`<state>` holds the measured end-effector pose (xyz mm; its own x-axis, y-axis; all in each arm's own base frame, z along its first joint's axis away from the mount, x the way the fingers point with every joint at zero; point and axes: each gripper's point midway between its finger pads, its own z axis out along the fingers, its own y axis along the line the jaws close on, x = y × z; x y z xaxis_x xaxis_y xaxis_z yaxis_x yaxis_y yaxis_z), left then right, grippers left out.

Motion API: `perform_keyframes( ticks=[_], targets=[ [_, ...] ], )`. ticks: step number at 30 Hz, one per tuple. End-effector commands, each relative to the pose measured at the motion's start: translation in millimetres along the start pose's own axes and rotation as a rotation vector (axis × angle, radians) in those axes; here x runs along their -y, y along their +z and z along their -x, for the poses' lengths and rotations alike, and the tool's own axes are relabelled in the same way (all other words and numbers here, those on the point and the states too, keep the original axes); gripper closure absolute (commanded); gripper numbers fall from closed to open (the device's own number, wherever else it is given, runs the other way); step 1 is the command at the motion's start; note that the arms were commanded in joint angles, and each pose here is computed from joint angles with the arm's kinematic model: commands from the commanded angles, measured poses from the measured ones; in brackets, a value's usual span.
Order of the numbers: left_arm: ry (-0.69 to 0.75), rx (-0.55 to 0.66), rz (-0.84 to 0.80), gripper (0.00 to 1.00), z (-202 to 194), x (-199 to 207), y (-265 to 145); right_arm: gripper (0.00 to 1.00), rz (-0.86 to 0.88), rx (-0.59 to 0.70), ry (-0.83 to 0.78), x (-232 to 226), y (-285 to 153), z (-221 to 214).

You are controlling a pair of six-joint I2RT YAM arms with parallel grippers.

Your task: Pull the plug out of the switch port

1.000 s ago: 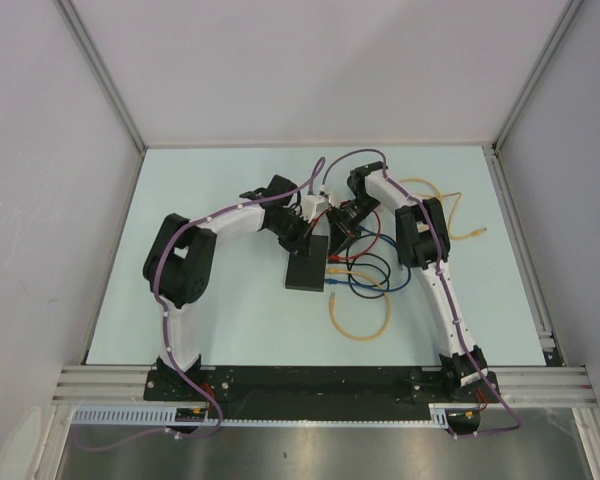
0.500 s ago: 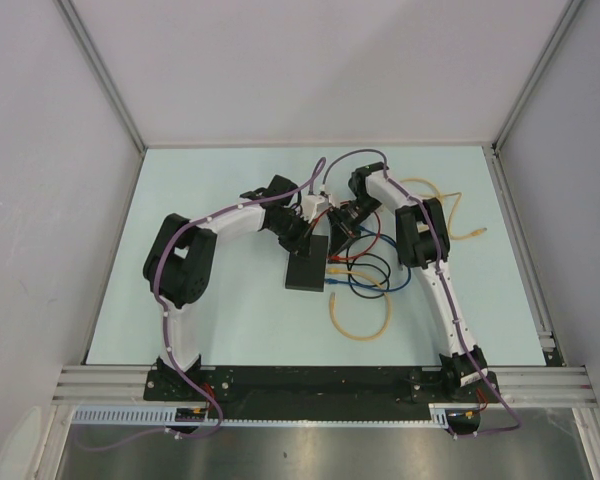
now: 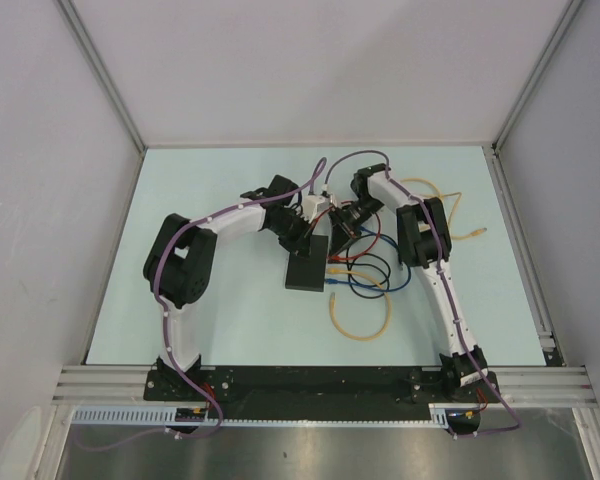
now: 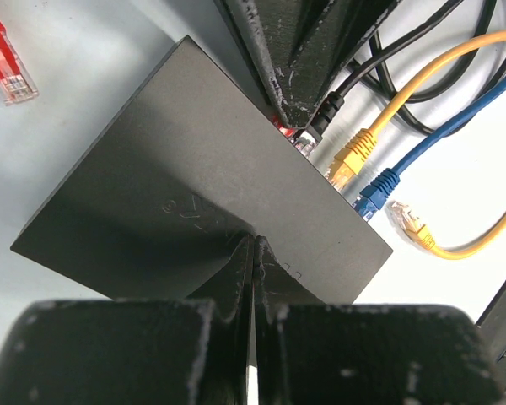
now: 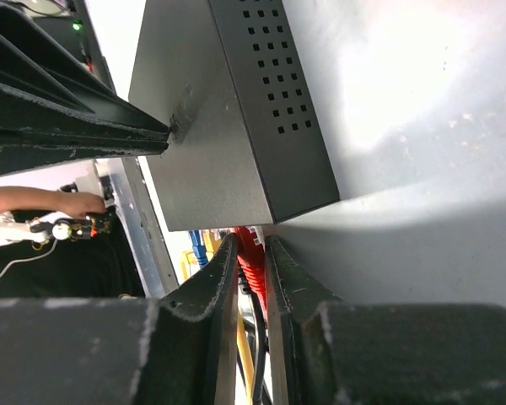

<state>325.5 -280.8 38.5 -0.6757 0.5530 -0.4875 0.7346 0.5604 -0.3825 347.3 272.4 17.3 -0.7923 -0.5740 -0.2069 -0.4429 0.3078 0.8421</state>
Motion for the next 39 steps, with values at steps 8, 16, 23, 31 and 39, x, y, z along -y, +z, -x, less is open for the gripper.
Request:
perform_keyframes(
  ticks=[8,16,23,31,39],
  targets=[
    [-0.023,-0.262,0.095,1.0,-78.7,-22.6,23.5,1.0,-0.185,-0.221,-0.006,49.1,3.4,-43.8],
    [-0.024,-0.264,0.093,1.0,-77.8,-23.4,25.3,1.0,-0.224,-0.212,-0.062,53.1,-5.0,-34.8],
    [-0.024,-0.264,0.091,1.0,-77.2,-23.3,25.5,1.0,-0.264,-0.28,-0.085,60.7,-8.1,-47.3],
    [-0.025,-0.266,0.084,1.0,-77.4,-22.3,28.2,1.0,-0.307,-0.228,-0.134,64.5,-14.4,-26.4],
    [-0.02,-0.266,0.088,1.0,-79.7,-22.2,26.7,1.0,-0.224,-0.292,-0.111,48.9,-7.2,-59.7]
  ],
)
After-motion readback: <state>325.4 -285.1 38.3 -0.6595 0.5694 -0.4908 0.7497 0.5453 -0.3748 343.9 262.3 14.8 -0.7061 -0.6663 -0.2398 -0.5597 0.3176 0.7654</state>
